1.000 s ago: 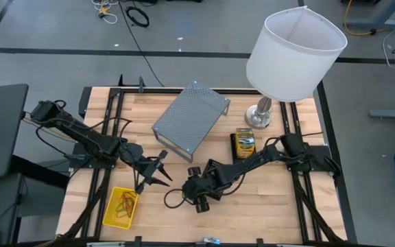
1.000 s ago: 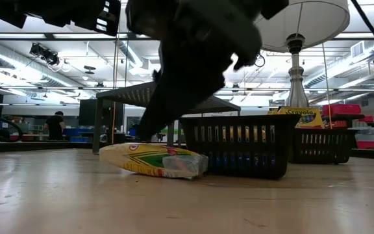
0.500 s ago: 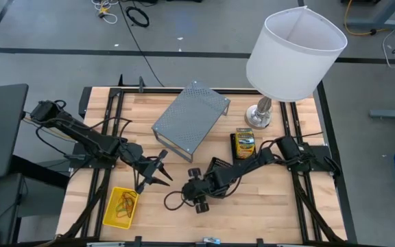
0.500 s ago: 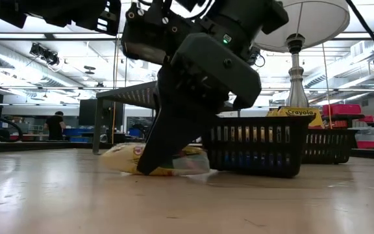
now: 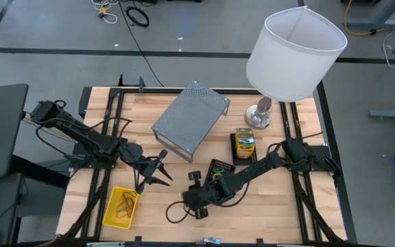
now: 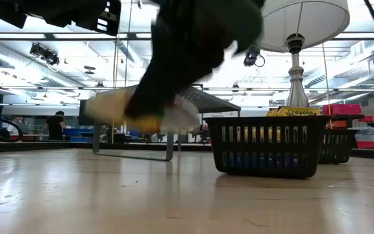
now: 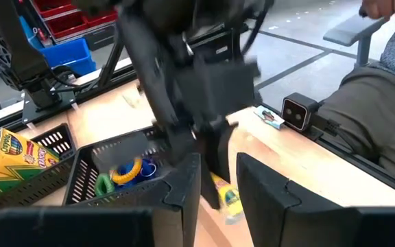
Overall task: Pick & Place Office Desk Supplies
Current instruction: Put the box of crayons into right black bin
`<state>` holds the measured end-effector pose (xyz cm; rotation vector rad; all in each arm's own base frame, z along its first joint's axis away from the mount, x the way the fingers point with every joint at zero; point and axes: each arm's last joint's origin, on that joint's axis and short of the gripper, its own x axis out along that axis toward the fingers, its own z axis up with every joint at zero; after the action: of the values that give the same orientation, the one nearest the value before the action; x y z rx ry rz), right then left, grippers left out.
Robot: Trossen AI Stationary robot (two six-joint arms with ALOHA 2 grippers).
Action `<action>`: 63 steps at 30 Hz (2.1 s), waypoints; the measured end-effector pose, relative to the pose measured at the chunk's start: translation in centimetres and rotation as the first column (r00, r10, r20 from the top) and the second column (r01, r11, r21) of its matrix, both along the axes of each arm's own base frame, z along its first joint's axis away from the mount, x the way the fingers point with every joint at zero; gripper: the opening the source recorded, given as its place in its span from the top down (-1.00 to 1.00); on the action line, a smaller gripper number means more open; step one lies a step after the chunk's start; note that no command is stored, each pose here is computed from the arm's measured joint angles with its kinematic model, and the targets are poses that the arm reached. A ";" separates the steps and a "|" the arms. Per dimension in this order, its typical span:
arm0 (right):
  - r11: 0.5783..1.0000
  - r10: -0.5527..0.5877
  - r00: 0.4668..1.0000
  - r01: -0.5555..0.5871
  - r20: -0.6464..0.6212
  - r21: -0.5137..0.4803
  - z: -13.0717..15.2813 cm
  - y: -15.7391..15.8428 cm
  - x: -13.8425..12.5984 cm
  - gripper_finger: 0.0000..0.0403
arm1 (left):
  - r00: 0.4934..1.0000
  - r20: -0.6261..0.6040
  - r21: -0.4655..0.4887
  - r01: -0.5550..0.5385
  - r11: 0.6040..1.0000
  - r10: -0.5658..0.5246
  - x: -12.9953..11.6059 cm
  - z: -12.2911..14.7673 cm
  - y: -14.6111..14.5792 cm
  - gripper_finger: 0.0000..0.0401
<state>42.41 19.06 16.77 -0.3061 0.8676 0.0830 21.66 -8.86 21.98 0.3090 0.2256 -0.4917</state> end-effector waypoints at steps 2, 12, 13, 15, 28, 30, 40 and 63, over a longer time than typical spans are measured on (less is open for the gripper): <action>0.996 -0.057 0.997 0.060 0.048 -0.062 1.8 0.3 -0.2 0.79 | 1.000 0.000 -0.001 0.000 1.000 0.000 0.0 0.0 0.0 0.48; 0.961 -0.247 0.935 0.271 0.254 -0.062 8.5 0.4 -3.8 0.80 | 0.999 0.004 -0.025 0.052 0.998 -0.052 -0.1 0.1 -0.2 0.48; 0.973 -0.217 0.943 0.229 0.253 -0.020 8.6 0.4 -4.2 0.80 | 0.998 0.006 -0.029 0.061 0.998 -0.060 -0.1 0.2 -0.2 0.48; 0.989 -0.137 0.945 0.114 0.297 0.094 9.1 0.6 -4.8 0.80 | 0.997 0.010 -0.036 0.080 0.996 -0.080 -0.1 0.2 -0.3 0.48; 0.958 -0.165 0.787 -0.014 0.594 0.285 4.4 -3.0 -15.0 0.80 | 0.994 0.013 -0.062 0.105 0.993 -0.104 -0.1 0.3 -0.4 0.48; 0.956 -0.229 0.773 0.065 0.592 0.285 3.8 -3.7 -16.5 0.80 | 0.994 0.017 -0.063 0.105 0.993 -0.104 -0.1 0.4 -0.4 0.48; 0.851 -0.515 0.613 0.452 0.599 0.268 0.7 -7.1 -21.7 0.80 | 0.995 0.020 -0.062 0.097 0.993 -0.096 -0.1 0.4 -0.3 0.48; 0.765 -0.642 0.672 0.598 0.370 0.241 -4.8 -12.3 -23.5 0.74 | 0.997 0.016 -0.069 0.083 0.994 -0.082 0.0 0.4 -0.3 0.48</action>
<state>18.94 6.75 11.93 0.0877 0.4754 -0.5718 21.62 -9.18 22.40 0.2542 0.1833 -0.5777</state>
